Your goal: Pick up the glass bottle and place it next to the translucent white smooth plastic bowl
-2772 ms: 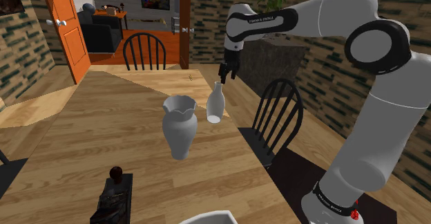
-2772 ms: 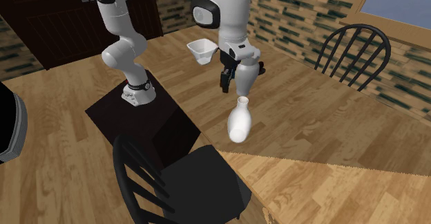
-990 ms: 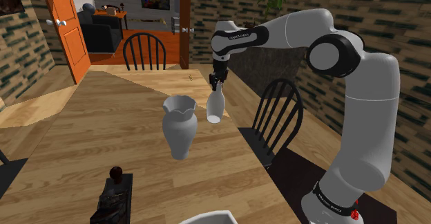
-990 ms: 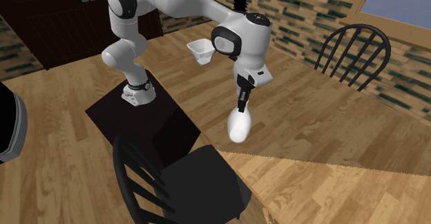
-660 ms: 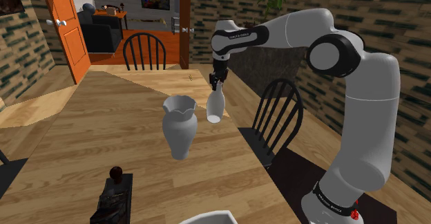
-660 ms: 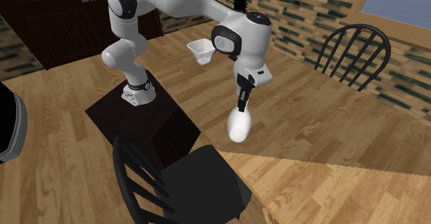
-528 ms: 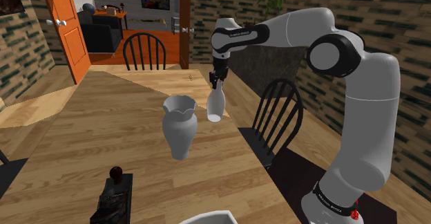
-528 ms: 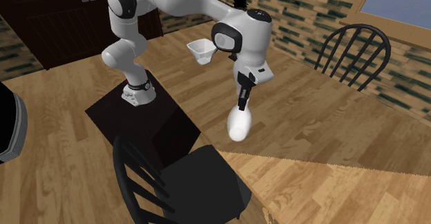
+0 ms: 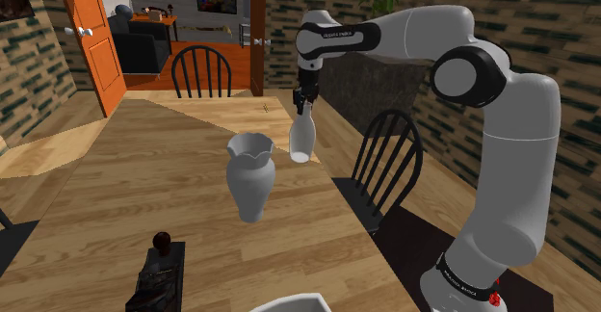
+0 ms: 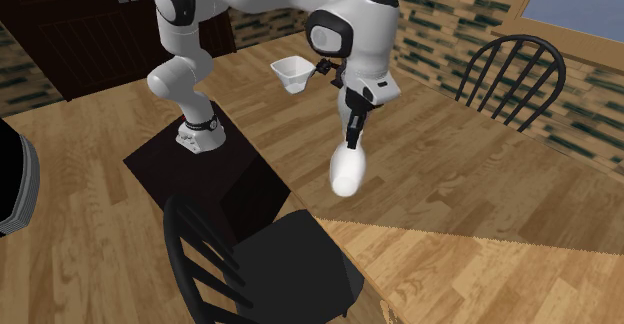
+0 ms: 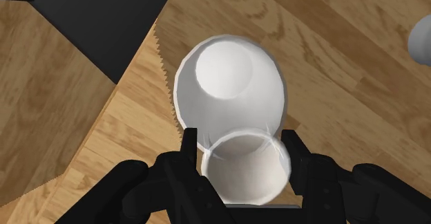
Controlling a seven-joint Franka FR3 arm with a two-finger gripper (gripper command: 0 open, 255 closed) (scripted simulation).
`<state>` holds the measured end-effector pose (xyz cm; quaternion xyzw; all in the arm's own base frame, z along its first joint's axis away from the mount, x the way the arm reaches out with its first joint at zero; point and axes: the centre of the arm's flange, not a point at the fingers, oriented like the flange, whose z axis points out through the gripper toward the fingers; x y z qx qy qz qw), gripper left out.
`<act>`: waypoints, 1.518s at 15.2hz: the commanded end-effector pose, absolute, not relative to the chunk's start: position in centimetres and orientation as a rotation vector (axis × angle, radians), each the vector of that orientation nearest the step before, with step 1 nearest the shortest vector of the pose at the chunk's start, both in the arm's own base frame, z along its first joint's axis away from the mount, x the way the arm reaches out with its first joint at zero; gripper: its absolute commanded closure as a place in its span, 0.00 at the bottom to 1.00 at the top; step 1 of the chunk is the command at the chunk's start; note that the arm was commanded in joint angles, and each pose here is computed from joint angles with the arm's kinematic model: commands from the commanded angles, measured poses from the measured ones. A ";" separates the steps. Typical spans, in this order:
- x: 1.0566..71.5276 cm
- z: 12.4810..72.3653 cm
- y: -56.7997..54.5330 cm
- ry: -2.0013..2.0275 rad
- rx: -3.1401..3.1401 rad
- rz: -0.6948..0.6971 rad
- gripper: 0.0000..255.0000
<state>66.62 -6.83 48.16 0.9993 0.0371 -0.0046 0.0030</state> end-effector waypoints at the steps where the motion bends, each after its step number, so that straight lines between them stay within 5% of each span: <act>1: 66.6 49.2 -7.0 0.117 3.133 -0.014 1.00; 23: 66.6 60.9 -7.0 0.117 3.133 -0.014 1.00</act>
